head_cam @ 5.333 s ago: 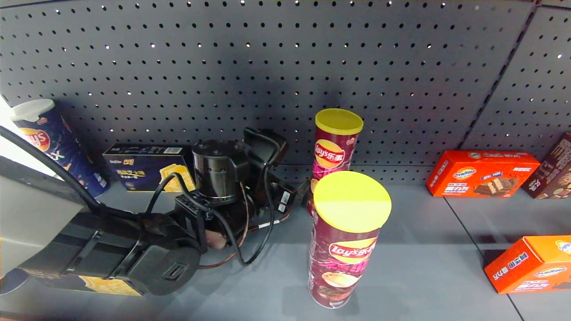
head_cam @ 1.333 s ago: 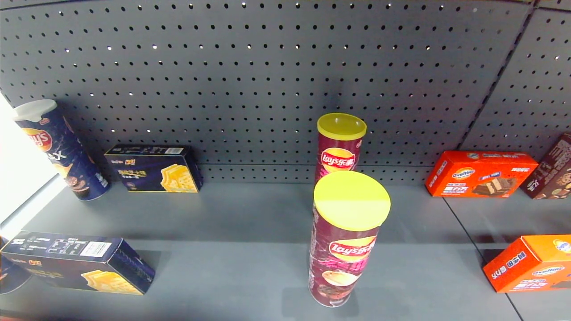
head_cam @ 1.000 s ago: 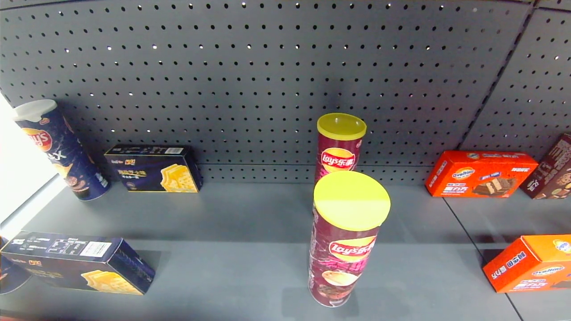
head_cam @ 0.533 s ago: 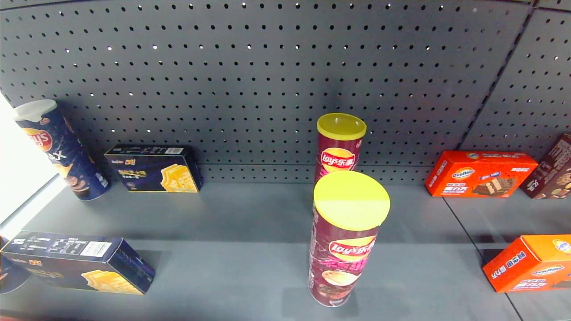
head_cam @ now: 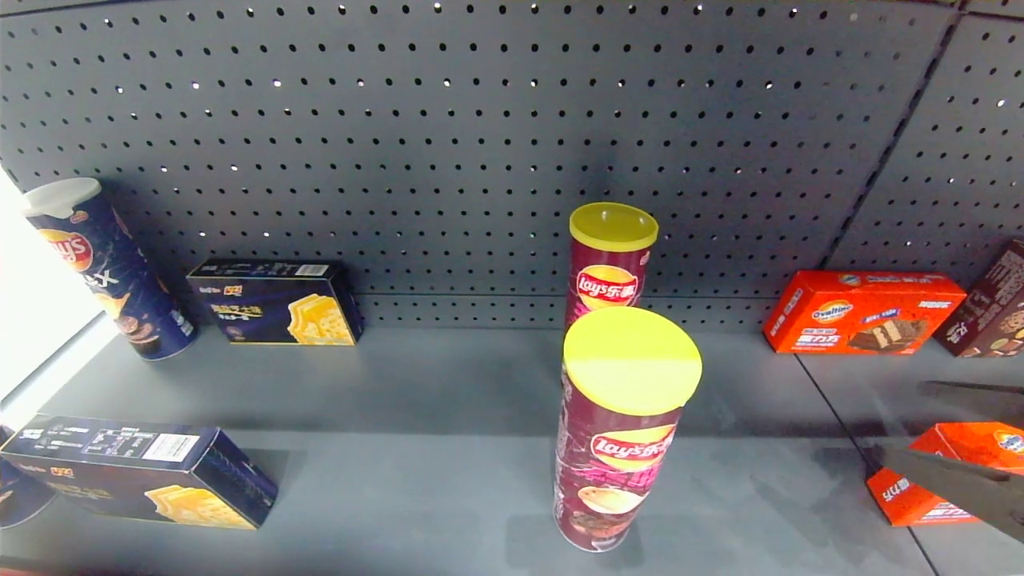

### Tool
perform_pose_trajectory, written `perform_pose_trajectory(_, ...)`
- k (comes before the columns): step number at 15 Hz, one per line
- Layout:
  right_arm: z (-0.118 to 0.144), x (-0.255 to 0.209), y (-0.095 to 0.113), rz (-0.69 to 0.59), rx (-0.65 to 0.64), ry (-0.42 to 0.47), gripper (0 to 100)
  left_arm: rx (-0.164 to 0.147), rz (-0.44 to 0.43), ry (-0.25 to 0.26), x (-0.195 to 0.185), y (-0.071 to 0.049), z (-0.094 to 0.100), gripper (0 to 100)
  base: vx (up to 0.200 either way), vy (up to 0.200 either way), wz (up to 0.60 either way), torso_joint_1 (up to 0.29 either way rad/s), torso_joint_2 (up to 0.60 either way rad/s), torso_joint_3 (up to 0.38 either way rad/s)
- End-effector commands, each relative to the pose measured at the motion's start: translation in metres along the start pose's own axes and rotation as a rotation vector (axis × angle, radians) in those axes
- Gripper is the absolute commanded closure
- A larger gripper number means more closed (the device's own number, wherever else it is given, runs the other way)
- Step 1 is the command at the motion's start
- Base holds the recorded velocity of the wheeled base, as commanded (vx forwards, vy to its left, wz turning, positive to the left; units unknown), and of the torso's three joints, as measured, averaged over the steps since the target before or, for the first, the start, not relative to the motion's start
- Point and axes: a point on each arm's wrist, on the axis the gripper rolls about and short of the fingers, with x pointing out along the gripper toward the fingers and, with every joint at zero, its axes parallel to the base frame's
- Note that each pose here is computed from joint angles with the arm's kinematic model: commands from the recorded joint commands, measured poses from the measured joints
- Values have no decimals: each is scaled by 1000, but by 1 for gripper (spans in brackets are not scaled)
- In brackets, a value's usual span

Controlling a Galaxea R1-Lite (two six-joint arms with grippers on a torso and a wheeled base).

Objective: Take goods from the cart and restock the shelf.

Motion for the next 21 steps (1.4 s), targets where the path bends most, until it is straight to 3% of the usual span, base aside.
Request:
perform_pose_trajectory(1,13,47,-3,44,1,100,0,-1,0,4,0,0,0,0,0,0,0,0,0,0)
perform_pose_trajectory(4,32,96,-11,51,-29,100,0,-2,2,4,0,0,0,0,0,0,0,0,0,0)
perform_pose_trajectory(8,31,132,-14,74,-57,154,0,-4,2,4,0,0,0,0,0,0,0,0,0,0)
perform_pose_trajectory(21,22,179,-11,128,-86,216,0,-4,3,4,0,0,0,0,0,0,0,0,0,0)
